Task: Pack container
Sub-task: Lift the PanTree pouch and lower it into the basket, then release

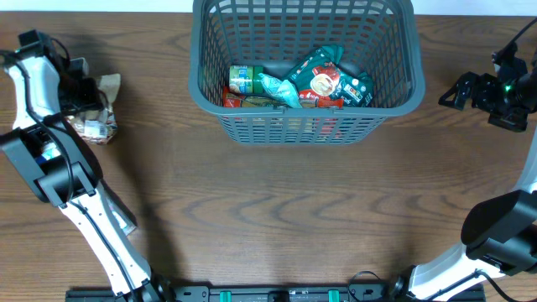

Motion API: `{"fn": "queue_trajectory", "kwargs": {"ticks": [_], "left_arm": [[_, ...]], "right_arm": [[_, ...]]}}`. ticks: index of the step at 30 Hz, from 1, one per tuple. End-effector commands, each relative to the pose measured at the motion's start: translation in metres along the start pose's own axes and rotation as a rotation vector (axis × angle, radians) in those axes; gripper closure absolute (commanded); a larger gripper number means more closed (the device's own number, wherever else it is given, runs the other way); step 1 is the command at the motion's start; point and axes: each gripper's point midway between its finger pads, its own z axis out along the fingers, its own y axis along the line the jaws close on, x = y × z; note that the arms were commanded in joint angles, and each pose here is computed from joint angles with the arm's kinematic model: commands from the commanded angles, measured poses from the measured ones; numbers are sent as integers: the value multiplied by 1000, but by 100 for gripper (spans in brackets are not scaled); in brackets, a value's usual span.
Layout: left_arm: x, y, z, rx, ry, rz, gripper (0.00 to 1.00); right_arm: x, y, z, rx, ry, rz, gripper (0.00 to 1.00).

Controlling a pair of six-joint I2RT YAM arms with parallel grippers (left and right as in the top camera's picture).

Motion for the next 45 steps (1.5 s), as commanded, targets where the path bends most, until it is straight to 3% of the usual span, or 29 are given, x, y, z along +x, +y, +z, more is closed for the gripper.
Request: {"fn": "queue_trajectory", "kwargs": {"ticks": [1, 7, 14, 18, 23, 29, 32, 39, 45], "left_arm": [[-18, -27, -71, 7, -135, 35, 94], [-27, -53, -168, -7, -329, 14, 95], [-10, -112, -280, 6, -553, 128, 94], [1, -170, -328, 34, -681, 289, 94], [18, -272, -353, 89, -792, 642, 94], [46, -387, -359, 137, -911, 1071, 94], [50, -425, -350, 150, -949, 1189, 94], [35, -467, -258, 181, -801, 1243, 94], [21, -465, -164, 177, -616, 1213, 79]], "right_arm": [[2, 1, 5, -4, 16, -27, 1], [2, 1, 5, -4, 16, -52, 1], [2, 1, 5, -4, 15, -73, 1], [2, 1, 5, -5, 15, -71, 1], [2, 1, 5, -5, 16, -63, 1], [2, 1, 5, -5, 18, -62, 1], [2, 2, 5, -7, 18, -63, 1], [4, 3, 5, -13, 24, -61, 1], [7, 3, 4, -14, 35, -58, 1]]}}
